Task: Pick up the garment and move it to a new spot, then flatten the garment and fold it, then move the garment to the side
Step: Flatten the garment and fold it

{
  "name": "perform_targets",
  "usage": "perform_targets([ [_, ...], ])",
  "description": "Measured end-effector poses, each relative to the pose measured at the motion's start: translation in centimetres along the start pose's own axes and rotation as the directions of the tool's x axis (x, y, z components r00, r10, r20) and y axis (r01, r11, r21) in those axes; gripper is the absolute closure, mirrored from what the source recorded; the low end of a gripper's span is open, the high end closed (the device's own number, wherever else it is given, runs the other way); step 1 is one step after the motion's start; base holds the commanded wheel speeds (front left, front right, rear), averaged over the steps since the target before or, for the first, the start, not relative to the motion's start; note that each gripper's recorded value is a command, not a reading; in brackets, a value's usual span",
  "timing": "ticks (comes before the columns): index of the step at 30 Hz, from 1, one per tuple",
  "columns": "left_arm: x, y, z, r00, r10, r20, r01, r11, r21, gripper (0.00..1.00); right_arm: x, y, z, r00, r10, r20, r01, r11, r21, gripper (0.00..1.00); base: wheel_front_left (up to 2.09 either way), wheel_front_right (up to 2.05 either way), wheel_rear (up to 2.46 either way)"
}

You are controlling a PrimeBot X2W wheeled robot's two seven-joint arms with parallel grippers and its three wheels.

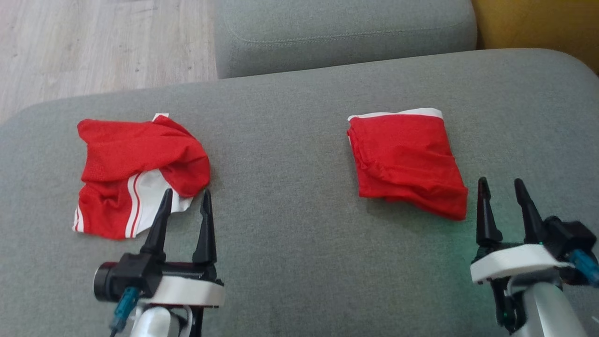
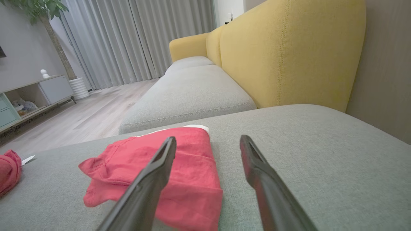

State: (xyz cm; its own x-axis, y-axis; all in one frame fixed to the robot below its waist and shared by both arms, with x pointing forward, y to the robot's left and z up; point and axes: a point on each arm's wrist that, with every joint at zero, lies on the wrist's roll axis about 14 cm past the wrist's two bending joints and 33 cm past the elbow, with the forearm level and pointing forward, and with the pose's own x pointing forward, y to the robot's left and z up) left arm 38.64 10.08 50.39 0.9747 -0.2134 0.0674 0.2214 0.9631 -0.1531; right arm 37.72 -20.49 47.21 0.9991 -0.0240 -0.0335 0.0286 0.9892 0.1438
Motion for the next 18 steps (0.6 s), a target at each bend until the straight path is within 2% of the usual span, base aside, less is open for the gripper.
perform_targets([
  [5,-0.1,0.4,-0.4,1.000,0.011,-0.012,-0.011,1.000,-0.003,0.00,0.5,0.4,0.5,1.000,0.010,0.019,-0.010,1.000,0.002,0.00,0.00,0.00,0.00],
  [10,0.3,0.8,-1.0,0.999,0.020,-0.026,-0.020,1.000,-0.006,0.00,2.6,1.6,0.6,0.999,0.048,0.008,-0.048,0.998,-0.042,0.00,0.00,0.00,0.00],
  [11,0.3,0.8,-1.0,0.999,0.020,-0.026,-0.020,1.000,-0.006,0.00,2.6,1.6,0.6,0.999,0.048,0.008,-0.048,0.998,-0.042,0.79,0.00,0.00,0.00],
  [12,0.6,0.8,-1.0,0.999,0.019,-0.026,-0.019,1.000,-0.007,0.00,3.3,1.9,0.7,0.998,0.059,0.002,-0.059,0.997,-0.051,1.00,0.00,0.00,0.00],
  [18,2.3,1.2,-1.2,1.000,0.016,-0.025,-0.016,1.000,-0.005,0.00,9.3,3.8,0.4,0.994,0.097,-0.052,-0.100,0.993,-0.057,1.00,0.00,0.00,0.00],
])
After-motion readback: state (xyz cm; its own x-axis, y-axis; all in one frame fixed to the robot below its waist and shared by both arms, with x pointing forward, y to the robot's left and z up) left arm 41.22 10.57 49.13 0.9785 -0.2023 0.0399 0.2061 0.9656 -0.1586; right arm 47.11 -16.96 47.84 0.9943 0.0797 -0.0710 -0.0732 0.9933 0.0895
